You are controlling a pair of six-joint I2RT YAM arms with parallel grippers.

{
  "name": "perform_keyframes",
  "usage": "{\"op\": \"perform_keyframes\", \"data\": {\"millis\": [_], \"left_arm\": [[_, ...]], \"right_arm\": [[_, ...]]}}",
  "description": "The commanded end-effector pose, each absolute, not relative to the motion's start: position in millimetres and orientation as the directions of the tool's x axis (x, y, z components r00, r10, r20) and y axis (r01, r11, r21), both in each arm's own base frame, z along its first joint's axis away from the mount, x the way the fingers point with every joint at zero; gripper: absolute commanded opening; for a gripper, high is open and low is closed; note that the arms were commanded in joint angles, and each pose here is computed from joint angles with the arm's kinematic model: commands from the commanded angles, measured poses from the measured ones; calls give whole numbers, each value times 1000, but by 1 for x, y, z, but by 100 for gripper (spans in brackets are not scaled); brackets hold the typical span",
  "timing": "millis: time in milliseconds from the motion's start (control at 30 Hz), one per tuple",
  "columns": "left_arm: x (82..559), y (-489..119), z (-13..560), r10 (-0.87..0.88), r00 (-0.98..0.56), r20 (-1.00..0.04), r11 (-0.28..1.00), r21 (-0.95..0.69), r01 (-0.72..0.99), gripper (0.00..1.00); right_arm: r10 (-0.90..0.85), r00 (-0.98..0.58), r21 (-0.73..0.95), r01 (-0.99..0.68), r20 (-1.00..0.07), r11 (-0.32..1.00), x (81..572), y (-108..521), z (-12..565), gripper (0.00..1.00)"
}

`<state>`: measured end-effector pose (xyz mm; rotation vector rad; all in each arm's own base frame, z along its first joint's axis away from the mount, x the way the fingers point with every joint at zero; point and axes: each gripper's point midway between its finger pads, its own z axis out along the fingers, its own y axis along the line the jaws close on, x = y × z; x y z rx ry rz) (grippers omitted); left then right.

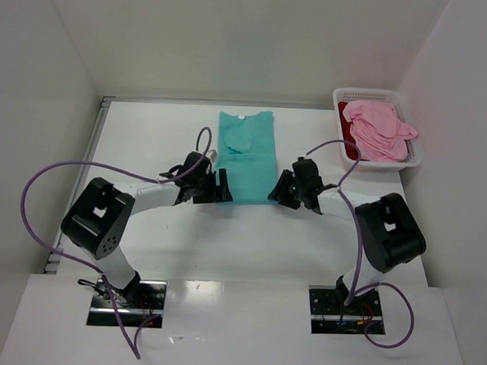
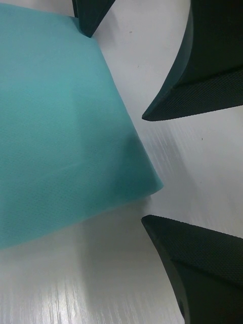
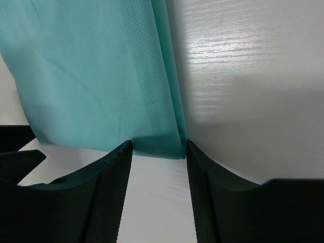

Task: Fold and stack the t-shirts
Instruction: Grab one side of the 2/3 rectangular tshirt with both arms

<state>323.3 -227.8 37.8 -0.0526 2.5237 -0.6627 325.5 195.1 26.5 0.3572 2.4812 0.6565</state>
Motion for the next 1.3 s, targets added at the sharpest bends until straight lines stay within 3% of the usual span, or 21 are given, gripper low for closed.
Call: {"op": "perform_keyframes", "data": {"millis": [0,133,267,433,533,567,833,1267], "left_arm": [[328,-234,36,-184,-852,-490,871,-483,90,82],[329,-235,31,-182,-857,-483,873,-480,85,75],[331,-236,27,-179,-861,-476,876,-476,81,63],[331,-236,27,-179,-861,-476,876,-476,81,39],[330,-235,29,-179,-861,-476,876,-476,81,33],[330,-235,29,-179,-861,-476,876,-476,81,27],[317,-232,39,-172,-862,-478,874,-477,90,2],[276,-217,64,-179,-851,-494,891,-448,72,0]], "right_arm": [[378,-804,537,87,-459,839,332,202,29,52],[378,-804,537,87,-459,839,334,203,29,48],[379,-804,529,96,-458,843,334,201,26,39],[378,-805,528,97,-457,844,336,202,25,18],[374,-812,529,97,-447,843,334,203,24,12],[364,-817,529,87,-447,844,331,207,24,9],[356,-808,556,43,-469,830,319,225,48,3],[385,-775,551,58,-500,832,283,204,68,0]]}}
